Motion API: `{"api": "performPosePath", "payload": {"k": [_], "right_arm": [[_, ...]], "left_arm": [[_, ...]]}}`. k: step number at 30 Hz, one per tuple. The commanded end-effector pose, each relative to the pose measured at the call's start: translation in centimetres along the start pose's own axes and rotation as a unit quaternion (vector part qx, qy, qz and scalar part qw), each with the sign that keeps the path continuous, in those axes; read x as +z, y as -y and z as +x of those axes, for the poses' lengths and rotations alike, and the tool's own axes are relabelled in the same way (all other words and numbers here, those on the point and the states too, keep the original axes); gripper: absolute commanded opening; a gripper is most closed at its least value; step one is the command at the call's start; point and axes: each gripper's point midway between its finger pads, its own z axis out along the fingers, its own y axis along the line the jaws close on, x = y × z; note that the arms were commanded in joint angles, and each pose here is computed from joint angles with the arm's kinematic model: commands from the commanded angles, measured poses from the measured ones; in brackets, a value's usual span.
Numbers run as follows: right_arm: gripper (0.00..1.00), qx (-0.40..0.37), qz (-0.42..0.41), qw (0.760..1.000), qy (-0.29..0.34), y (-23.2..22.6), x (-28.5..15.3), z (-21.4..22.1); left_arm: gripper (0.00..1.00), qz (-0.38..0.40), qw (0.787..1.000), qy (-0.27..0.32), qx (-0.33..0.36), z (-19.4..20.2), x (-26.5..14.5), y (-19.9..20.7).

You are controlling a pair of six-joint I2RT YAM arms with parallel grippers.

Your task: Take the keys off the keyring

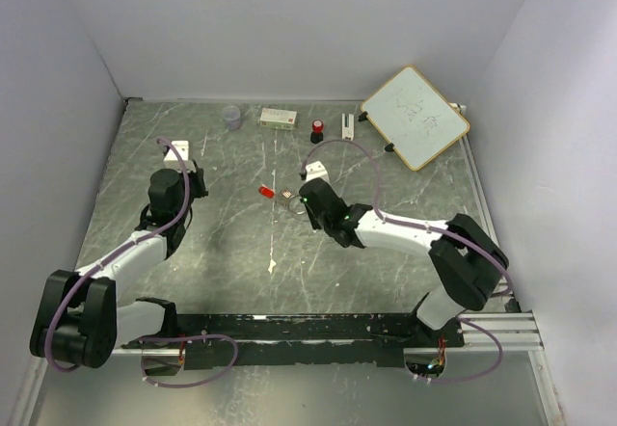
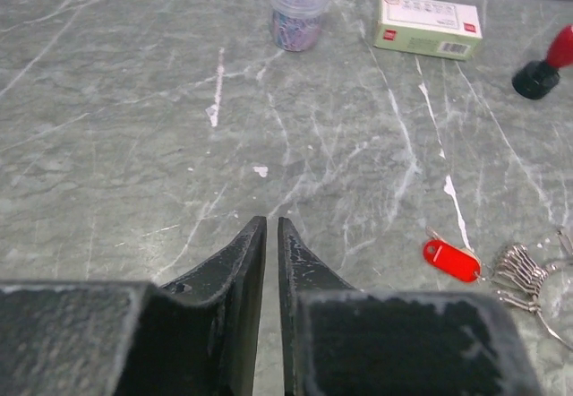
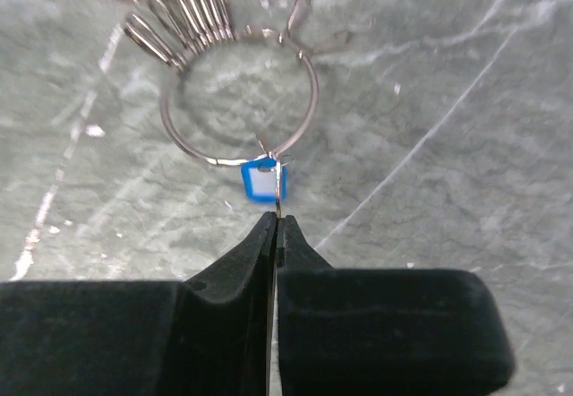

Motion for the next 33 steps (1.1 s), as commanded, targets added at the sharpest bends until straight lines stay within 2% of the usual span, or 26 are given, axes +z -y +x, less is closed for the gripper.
{"api": "performPosePath", "payload": {"k": [1,6,9,18,22,25,27,28,31,33], "right_arm": [[0.00,-0.016,-0.014,0.999,0.041,-0.4,-3.1,-6.3],[0.00,-0.035,-0.036,0.997,0.057,-0.9,-6.6,-10.3],[0.00,-0.037,-0.052,0.994,0.084,-1.3,-8.4,-12.0],[0.00,-0.026,-0.069,0.989,0.131,-2.8,-10.6,-14.1],[0.00,-0.030,-0.048,0.990,0.130,-2.8,-10.3,-13.5],[0.01,-0.022,-0.037,0.993,0.106,-2.5,-9.5,-11.9],[0.32,-0.011,-0.030,0.995,0.092,-2.3,-9.0,-10.4],[0.40,-0.004,-0.028,0.996,0.086,-2.2,-8.8,-9.6],[0.52,0.005,-0.019,0.998,0.067,-1.6,-7.6,-6.4],[0.54,0.010,-0.012,0.998,0.057,-1.3,-6.9,-4.7]], "left_arm": [[0.24,0.080,0.997,0.008,0.022,-1.0,0.4,2.7],[0.31,0.185,0.982,0.018,0.033,-2.4,0.1,6.5],[0.41,0.252,0.966,0.031,0.041,-3.3,-0.8,8.7],[0.48,0.424,0.904,0.037,0.049,-3.7,-4.1,14.4],[0.48,0.431,0.901,0.017,0.049,-2.4,-4.0,15.0],[0.50,0.409,0.911,0.014,0.048,-2.2,-3.6,14.5],[0.52,0.367,0.930,0.015,0.037,-2.3,-2.9,13.3],[0.53,0.346,0.938,0.015,0.032,-2.4,-2.5,12.7],[0.54,0.302,0.953,0.017,0.021,-2.6,-2.0,11.5],[0.55,0.293,0.956,0.018,0.017,-2.6,-2.0,11.2]]}}
